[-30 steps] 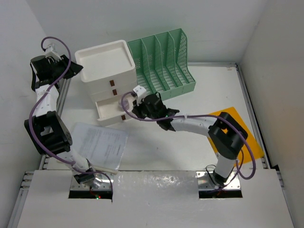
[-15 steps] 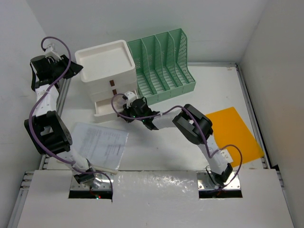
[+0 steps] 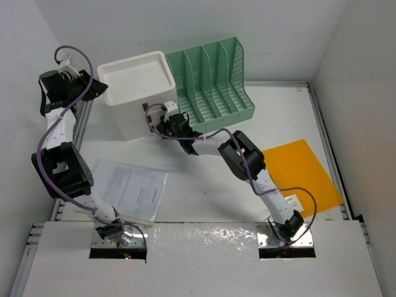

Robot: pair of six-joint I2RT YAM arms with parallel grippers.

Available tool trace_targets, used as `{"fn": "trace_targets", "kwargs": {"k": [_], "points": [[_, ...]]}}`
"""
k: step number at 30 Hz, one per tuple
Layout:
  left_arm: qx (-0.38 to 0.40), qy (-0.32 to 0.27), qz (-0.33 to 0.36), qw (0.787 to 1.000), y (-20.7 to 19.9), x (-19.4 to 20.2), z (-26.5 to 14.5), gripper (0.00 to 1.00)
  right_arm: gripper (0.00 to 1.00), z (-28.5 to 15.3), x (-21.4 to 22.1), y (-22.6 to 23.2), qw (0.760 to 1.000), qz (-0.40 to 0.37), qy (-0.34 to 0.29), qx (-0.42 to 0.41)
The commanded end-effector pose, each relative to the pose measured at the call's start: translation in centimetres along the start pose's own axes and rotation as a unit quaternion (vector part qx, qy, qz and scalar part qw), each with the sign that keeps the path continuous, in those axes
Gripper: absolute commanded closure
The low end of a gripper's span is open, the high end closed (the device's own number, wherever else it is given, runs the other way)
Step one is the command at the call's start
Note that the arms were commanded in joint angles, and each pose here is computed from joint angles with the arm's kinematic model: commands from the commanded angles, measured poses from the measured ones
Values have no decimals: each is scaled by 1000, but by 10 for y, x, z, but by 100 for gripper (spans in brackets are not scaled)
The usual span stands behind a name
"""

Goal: Organize the desk

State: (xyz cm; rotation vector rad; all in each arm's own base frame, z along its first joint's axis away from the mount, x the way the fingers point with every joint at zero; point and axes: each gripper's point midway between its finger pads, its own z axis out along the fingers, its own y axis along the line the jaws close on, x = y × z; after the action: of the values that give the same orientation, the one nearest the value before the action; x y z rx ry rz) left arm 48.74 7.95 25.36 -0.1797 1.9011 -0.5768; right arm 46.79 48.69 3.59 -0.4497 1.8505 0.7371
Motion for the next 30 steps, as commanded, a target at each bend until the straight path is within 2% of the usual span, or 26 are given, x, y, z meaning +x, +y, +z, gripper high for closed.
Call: {"fn": "trace_targets", "kwargs": {"k": [1,3,6,8,10,11,12,15,16,17,18,22,24,25,26,28,30], "points": [[1,102,-58,993,16,69,11,100,100,7,-45,-7,997,5,-75,24],[0,102,-58,993,16,68,12,100,100,8,-56,-10,995,5,-99,33],[1,103,-55,993,15,66,11,100,100,9,-63,-4,995,-5,-101,23],[1,102,-45,994,14,64,9,95,100,-1,-69,3,996,-22,-88,10],[-2,99,-35,995,13,60,7,90,93,-16,-72,16,996,-45,-81,-20],[-5,95,-32,995,13,57,6,82,89,-27,-59,18,996,-55,-65,-29],[-5,91,-26,996,12,54,6,78,78,-44,-85,31,993,-65,-82,-45],[-6,77,-14,997,8,41,3,65,61,-86,-89,46,991,-97,-73,-64],[-7,73,-13,997,7,37,3,63,56,-95,-82,52,990,-104,-60,-73],[-7,70,-9,998,6,32,3,57,53,-106,-63,52,991,-105,-33,-77],[-13,62,2,998,7,23,3,52,44,-116,-62,60,990,-107,-24,-92],[-26,66,19,997,8,7,2,46,23,-140,17,79,978,-108,110,-141],[-29,67,27,997,3,-2,-3,45,18,-143,37,93,968,-116,147,-166],[-31,60,41,997,-1,-10,-9,45,16,-148,72,97,956,-133,200,-170],[-34,58,46,997,-4,-13,-12,45,15,-140,68,103,955,-147,201,-162],[-38,40,80,995,-15,-28,-27,46,14,-136,94,110,939,-182,249,-153],[-39,33,104,993,-23,-33,-38,46,14,-133,106,114,933,-185,267,-153]]}}
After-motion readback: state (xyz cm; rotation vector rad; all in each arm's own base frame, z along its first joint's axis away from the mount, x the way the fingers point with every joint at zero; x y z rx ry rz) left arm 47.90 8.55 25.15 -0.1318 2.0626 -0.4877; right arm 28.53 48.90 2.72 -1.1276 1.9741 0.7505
